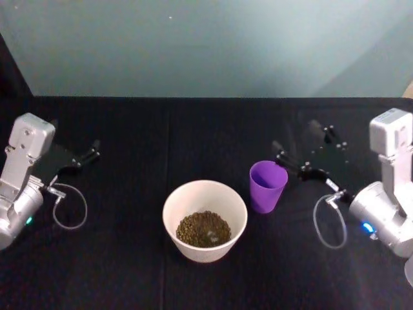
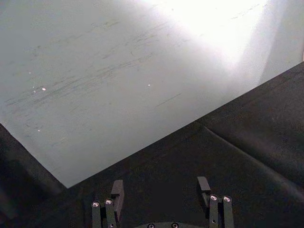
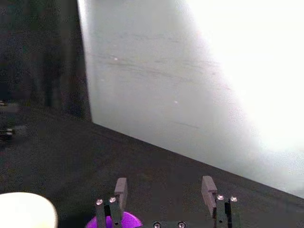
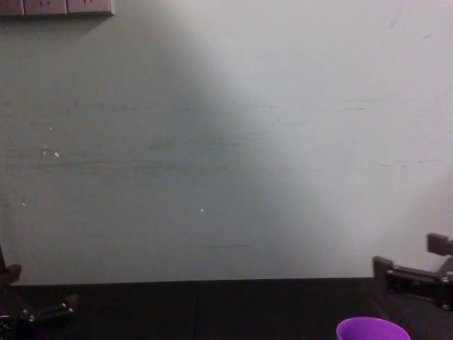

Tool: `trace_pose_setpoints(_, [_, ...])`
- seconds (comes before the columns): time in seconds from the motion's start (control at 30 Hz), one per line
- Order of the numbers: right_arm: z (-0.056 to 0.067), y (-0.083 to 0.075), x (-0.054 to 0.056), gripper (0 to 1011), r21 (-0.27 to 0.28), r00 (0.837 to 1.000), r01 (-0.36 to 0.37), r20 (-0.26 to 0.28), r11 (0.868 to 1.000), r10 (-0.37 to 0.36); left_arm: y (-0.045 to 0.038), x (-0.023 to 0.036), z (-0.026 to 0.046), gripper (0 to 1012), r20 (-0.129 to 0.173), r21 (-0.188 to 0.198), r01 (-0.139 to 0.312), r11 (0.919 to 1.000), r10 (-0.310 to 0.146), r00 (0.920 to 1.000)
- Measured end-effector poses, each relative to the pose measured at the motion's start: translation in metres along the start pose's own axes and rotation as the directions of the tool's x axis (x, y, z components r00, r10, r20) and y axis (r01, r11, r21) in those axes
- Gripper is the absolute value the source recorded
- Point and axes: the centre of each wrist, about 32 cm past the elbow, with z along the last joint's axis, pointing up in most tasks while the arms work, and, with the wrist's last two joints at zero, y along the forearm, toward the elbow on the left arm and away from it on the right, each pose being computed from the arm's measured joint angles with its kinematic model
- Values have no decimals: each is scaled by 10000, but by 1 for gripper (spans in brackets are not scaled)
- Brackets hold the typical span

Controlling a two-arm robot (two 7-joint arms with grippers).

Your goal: Pick up the cup and pour the mung beans from the cup into the bowl.

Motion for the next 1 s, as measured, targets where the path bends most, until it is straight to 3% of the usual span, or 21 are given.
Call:
trace_pose_setpoints(0.13, [-72,-44,125,1003,-229,9991,407,-70,9989,-409,0,0,0,1000,0,1,0,10000,0,10000])
trace_pose_setpoints(0.3, [-190,-90,175,1003,-399,9957,887,-223,9953,-897,0,0,0,1000,-1,0,0,10000,0,10000])
trace_pose_setpoints(0.7, [-433,-94,92,1002,-1010,9880,1484,-272,9838,-1518,0,0,0,1000,0,0,0,10000,0,10000])
trace_pose_setpoints(1.0, [-456,-99,48,1003,-1133,9854,1691,7,9791,-1701,0,0,0,1000,-1,1,0,10000,0,10000])
